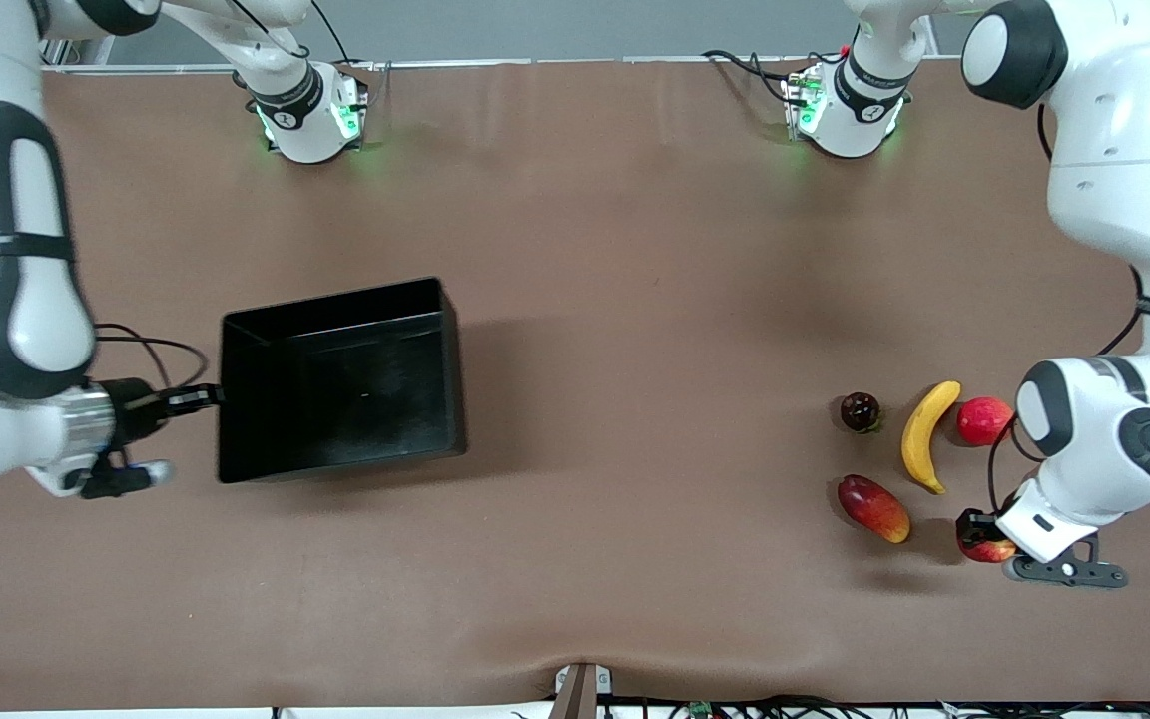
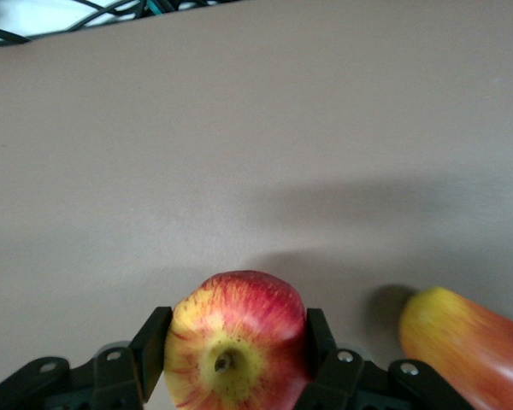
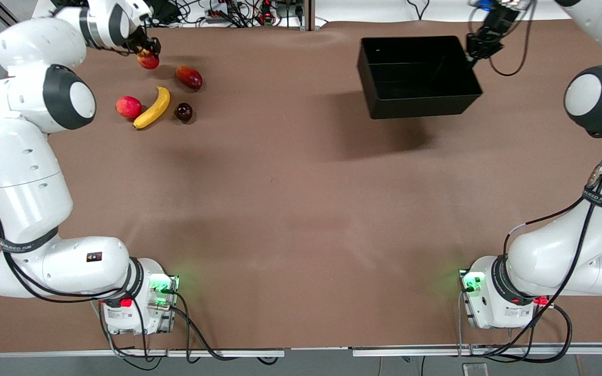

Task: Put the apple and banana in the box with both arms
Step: 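Slide the box toward the fruits with the right gripper while the left lifts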

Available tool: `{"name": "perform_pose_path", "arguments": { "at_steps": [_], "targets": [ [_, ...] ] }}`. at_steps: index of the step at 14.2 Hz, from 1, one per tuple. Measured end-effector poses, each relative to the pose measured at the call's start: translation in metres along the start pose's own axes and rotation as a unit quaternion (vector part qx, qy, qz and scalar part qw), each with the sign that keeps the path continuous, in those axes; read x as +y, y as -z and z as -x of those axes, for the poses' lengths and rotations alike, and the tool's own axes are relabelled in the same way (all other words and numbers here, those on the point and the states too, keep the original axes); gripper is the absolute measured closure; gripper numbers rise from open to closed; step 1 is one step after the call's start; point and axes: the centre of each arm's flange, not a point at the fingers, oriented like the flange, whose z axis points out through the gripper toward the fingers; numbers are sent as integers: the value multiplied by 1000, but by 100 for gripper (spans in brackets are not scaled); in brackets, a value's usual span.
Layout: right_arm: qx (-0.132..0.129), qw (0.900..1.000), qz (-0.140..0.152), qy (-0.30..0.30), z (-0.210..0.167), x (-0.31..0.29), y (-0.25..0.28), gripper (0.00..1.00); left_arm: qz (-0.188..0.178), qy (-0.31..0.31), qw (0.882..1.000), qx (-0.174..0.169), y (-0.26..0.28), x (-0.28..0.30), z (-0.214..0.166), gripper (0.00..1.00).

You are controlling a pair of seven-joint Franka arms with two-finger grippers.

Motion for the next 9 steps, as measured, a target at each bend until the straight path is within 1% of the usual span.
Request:
{"name": "perform_pose_path", "arguments": {
  "at_steps": [1, 4, 6, 9],
  "targets": [
    [-1, 1000, 3, -4, -5, -24, -8, 94, 3, 2, 1000, -9, 25, 4, -3, 32],
    [3, 1000, -11, -27, -16, -88, -34, 94, 16, 1, 999, -36, 101, 28, -4, 32],
    [17, 998, -7, -56, -23, -134, -58, 94, 26, 3, 998, -50, 142, 54, 2, 32],
    [41, 996, 9, -84, -26, -209, -111, 94, 37, 8, 997, -67, 184, 99, 17, 32]
  ]
}}
